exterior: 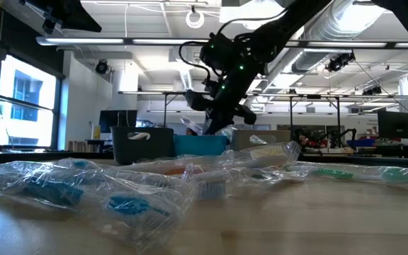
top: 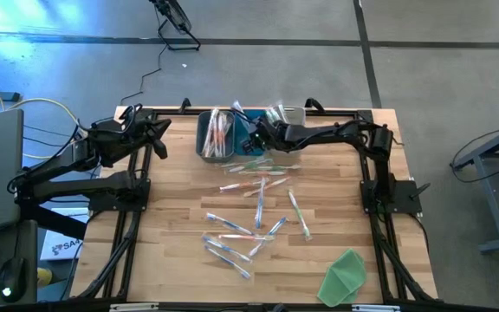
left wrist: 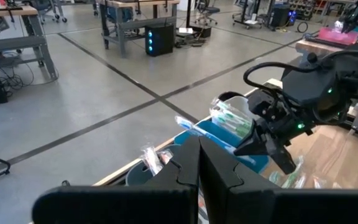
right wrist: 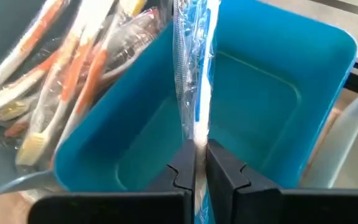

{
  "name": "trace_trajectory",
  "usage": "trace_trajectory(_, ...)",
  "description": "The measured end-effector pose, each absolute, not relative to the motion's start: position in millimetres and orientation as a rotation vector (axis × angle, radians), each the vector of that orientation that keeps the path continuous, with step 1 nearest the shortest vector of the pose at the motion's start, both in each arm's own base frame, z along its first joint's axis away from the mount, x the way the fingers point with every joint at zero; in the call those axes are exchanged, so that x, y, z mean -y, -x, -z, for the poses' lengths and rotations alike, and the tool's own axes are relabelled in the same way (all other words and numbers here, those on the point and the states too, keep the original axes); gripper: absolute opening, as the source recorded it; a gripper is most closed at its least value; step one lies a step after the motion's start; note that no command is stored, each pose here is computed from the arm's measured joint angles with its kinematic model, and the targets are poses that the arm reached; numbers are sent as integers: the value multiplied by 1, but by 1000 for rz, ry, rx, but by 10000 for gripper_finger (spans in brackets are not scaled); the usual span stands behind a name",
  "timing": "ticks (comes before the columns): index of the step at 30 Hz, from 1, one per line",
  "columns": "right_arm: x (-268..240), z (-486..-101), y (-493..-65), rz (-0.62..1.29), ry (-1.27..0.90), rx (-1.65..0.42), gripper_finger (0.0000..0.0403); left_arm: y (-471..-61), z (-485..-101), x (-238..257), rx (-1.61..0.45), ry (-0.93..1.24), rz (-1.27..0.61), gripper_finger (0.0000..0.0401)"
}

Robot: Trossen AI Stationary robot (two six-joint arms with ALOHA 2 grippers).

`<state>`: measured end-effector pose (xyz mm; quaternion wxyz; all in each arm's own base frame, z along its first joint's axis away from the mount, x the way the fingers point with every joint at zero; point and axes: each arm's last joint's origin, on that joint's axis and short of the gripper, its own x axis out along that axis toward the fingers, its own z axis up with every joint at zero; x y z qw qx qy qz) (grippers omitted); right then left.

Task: Pick & Place Toothbrushes
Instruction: Put the blue toothbrush into the blue bin

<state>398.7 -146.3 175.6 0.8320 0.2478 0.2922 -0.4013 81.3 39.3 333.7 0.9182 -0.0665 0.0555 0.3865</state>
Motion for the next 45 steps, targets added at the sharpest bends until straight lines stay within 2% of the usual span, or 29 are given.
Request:
trace_trajectory(5, 146, -176, -399, 851, -518, -623, 22, -81, -333, -39, -125, 136, -795, 0)
trace_trajectory(15, 146, -176, -399, 852, -514, -625, 122, -81, -332, -39, -137, 135, -796, 0)
trace_trajectory(21, 146, -188, -397, 836, -499, -595, 144, -81, -332, -39, -138, 135, -796, 0)
trace_trajectory(27, 144, -220, -393, 772, -411, -520, 126, -81, -332, -39, -138, 135, -796, 0)
trace_trajectory(33, 141, -245, -392, 645, -383, -434, 87, -81, -332, -39, -139, 135, -796, 0)
trace_trajectory(39, 140, -247, -397, 466, -424, -412, 10, -81, -331, -39, -143, 134, -796, 0)
trace_trajectory(45, 145, -243, -396, 450, -442, -431, 2, -81, -330, -39, -159, 133, -797, 0)
